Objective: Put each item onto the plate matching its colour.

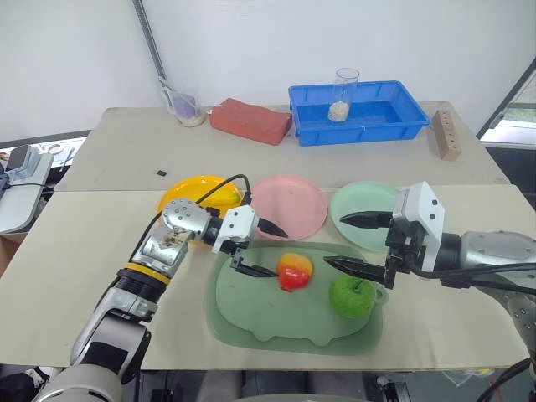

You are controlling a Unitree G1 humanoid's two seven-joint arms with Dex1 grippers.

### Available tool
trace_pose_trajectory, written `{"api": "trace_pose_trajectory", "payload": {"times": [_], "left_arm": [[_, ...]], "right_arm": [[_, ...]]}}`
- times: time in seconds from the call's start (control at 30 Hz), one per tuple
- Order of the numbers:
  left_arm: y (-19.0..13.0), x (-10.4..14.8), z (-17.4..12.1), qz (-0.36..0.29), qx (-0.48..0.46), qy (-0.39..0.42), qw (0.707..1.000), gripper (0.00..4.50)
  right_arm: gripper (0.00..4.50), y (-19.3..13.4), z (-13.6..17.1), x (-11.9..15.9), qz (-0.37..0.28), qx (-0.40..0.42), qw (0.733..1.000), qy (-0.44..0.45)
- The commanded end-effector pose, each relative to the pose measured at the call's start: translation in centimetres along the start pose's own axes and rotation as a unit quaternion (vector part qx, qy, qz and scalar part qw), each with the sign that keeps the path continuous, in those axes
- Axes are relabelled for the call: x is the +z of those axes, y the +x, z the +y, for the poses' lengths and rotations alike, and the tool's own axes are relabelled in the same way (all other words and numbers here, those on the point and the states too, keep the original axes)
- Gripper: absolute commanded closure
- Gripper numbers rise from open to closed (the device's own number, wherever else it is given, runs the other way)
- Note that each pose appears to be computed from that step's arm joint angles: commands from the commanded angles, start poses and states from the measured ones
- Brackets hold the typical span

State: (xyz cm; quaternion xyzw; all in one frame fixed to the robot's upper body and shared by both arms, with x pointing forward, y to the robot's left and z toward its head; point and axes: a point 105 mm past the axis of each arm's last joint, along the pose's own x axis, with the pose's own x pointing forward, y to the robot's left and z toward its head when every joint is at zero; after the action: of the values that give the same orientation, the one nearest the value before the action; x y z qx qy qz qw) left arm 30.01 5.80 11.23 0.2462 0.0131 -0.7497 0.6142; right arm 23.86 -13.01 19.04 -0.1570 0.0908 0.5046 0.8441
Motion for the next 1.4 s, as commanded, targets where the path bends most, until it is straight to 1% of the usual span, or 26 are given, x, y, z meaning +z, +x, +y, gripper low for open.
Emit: {"api": "trace_pose_trajectory", "payload": {"times": [0.03, 0.33, 0.5, 0.73, 0.9, 0.93, 1.0, 1.03, 1.1, 1.23, 1.3, 1.4], "left_arm": [[0.3, 0.0, 0.2, 0.003, -0.007, 0.015, 1.0, 0.06], [1.9, -1.1, 0.2, 0.015, -0.013, 0.023, 1.0, 0.06], [2.3, -1.0, 0.7, 0.015, -0.008, 0.031, 0.999, 0.06], [3.1, -1.0, 0.6, 0.014, -0.013, 0.036, 0.999, 0.06], [3.0, -0.9, 0.8, 0.01, -0.01, 0.036, 0.999, 0.06], [2.9, -0.8, 0.9, 0.008, -0.008, 0.036, 0.999, 0.59], [2.7, -0.8, 1.1, 0.007, -0.007, 0.035, 0.999, 1.14], [2.7, -0.7, 1.1, 0.006, -0.007, 0.035, 0.999, 1.28], [2.6, -0.7, 1.2, 0.006, -0.006, 0.035, 0.999, 1.37], [1.8, -0.3, 2.1, 0.009, 0.015, 0.036, 0.999, 1.38], [0.8, 0.1, 3.2, 0.01, 0.043, 0.032, 0.999, 1.38], [-1.1, 1.2, 6.8, -0.012, 0.14, 0.001, 0.99, 1.38]], "right_arm": [[0.0, -0.2, 0.2, 0.9, -0.009, -0.004, 1.0, -0.018], [0.0, 0.0, 0.4, 0.8, -0.008, -0.002, 1.0, -0.017], [0.0, 0.2, 0.4, 1.0, -0.013, -0.002, 1.0, -0.018], [0.0, 0.3, 0.3, 1.1, -0.013, -0.005, 1.0, -0.019], [0.0, 0.3, 0.4, 1.1, -0.012, -0.003, 1.0, -0.019], [0.0, 0.3, 0.5, 1.0, -0.012, -0.003, 1.0, -0.018], [0.0, 0.3, 0.5, 1.0, -0.011, -0.003, 1.0, -0.018], [0.0, 0.3, 0.5, 0.9, -0.01, -0.003, 1.0, -0.018], [0.0, 0.3, 0.5, 0.9, -0.009, -0.002, 1.0, -0.017], [0.0, 0.4, 0.5, 0.9, -0.009, 0.001, 1.0, -0.018], [0.0, 0.4, 0.5, 0.9, -0.009, 0.0, 1.0, -0.02], [0.0, 0.2, 0.0, 1.3, -0.019, -0.016, 0.999, -0.023]]}}
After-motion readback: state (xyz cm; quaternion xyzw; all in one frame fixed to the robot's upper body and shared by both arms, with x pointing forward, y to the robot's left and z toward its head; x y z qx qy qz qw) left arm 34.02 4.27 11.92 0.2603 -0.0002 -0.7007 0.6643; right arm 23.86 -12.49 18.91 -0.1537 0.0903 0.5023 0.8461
